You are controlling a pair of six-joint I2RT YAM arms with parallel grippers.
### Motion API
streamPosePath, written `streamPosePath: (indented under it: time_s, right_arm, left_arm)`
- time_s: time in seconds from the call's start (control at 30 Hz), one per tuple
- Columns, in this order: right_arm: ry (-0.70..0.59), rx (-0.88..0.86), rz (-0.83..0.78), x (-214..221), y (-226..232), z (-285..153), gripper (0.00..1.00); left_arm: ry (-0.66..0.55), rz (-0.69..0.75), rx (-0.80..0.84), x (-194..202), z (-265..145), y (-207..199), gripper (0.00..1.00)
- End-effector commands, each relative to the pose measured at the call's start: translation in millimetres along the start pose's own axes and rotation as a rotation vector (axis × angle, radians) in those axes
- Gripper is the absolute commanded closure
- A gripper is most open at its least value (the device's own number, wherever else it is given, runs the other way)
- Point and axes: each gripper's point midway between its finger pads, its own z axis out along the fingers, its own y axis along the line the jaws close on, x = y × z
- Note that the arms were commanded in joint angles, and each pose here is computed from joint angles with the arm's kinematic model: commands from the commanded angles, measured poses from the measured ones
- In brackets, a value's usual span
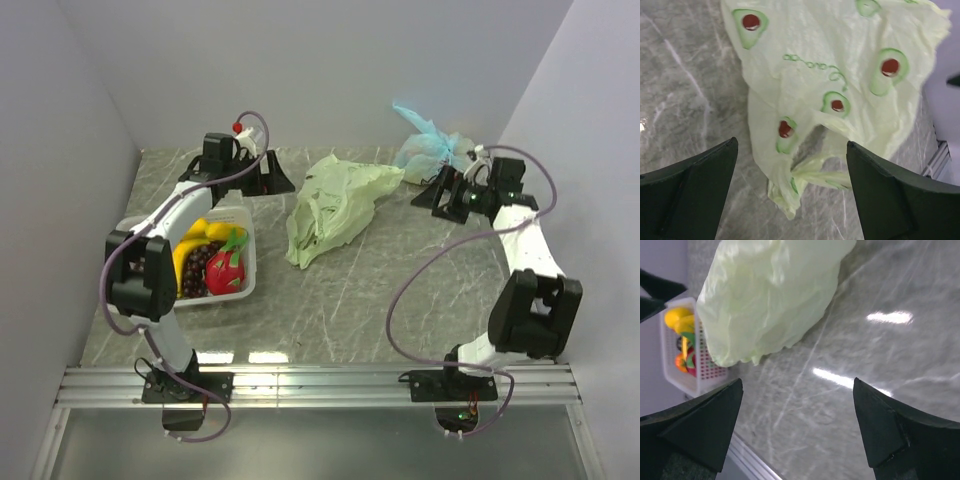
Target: Place the fake fruits into the plastic bag and tie a complex knot
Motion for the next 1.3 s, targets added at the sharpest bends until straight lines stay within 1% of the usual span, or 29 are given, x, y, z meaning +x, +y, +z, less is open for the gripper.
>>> streamPosePath:
  time_s: [0.0,0.1,0.13,0.23,0.3,0.4,0.53,0.67,0.7,0.77,0.8,0.83,0.9,0.93,0.97,1.0,1.03,1.07,1.1,1.13,1.17,1.2,1.23,1.27]
  right_arm:
    - [-0.049,-0.054,-0.01,12,42,9,0.03]
    - [-0.045,-0.031,-0.107,22,67,25,0.01]
    - [-0.044,-0.006,-0.145,28,77,38,0.01]
    - [-0.016,0.008,-0.159,41,90,65,0.0]
    - [-0.025,0.02,-0.157,43,91,83,0.0]
    - [-0.045,-0.014,-0.152,49,98,109,0.0]
    - [-0.009,-0.054,-0.114,63,104,138,0.0]
    - [0.005,-0.044,-0.096,72,93,160,0.0]
    - [0.007,-0.03,-0.094,72,89,163,0.02]
    - [0.016,-0.019,-0.091,75,81,169,0.12]
    - [0.012,-0.022,-0.079,72,78,170,0.21]
    - [0.018,-0.047,-0.058,73,80,170,0.41]
    - [0.025,-0.071,-0.042,71,81,168,0.6]
    - [0.034,-0.079,-0.041,69,79,164,0.8]
    - [0.024,-0.077,-0.046,63,80,156,0.96]
    - [0.019,-0.056,-0.04,56,74,149,1.0]
    - [0.029,-0.027,-0.048,47,64,132,1.0]
    - [0.025,0.001,-0.053,39,55,121,1.0]
    - [0.025,0.034,-0.065,34,45,111,1.0]
    - [0.028,0.085,-0.112,25,29,90,1.0]
    - [0.022,0.141,-0.149,19,18,80,1.0]
    - [0.032,0.175,-0.186,16,12,72,1.0]
    - [0.053,0.197,-0.258,13,9,62,1.0]
    - [0.063,0.198,-0.29,12,11,57,1.0]
  left_arm:
    - [-0.037,-0.04,-0.035,-16,13,14,0.05]
    - [-0.012,-0.073,-0.012,-7,19,15,0.04]
    - [-0.015,-0.075,-0.009,-7,20,16,0.03]
    - [0.006,-0.113,0.006,4,26,18,0.02]
    - [0.021,-0.149,0.021,13,32,21,0.01]
    - [0.019,-0.182,0.033,18,43,25,0.01]
    - [0.045,-0.256,0.05,26,62,31,0.03]
    - [0.064,-0.293,0.049,38,83,41,0.05]
    - [0.063,-0.295,0.059,41,92,44,0.06]
    - [0.085,-0.319,0.082,49,101,40,0.08]
    - [0.099,-0.331,0.085,55,109,41,0.09]
    - [0.101,-0.332,0.1,57,114,35,0.15]
    - [0.115,-0.34,0.127,60,118,29,0.28]
    - [0.118,-0.343,0.134,60,117,26,0.37]
    - [0.117,-0.332,0.141,56,115,24,0.65]
    - [0.109,-0.313,0.133,47,106,20,0.77]
    - [0.144,-0.293,0.091,52,97,26,0.97]
    - [0.116,-0.252,0.039,36,85,24,1.0]
    - [0.12,-0.223,0.007,33,77,26,1.0]
    - [0.124,-0.156,-0.023,30,69,30,1.0]
    - [0.176,-0.16,-0.081,37,57,33,1.0]
    - [0.17,-0.129,-0.113,33,49,33,1.0]
    - [0.19,-0.109,-0.116,37,43,32,1.0]
    - [0.209,-0.115,-0.111,42,39,29,1.0]
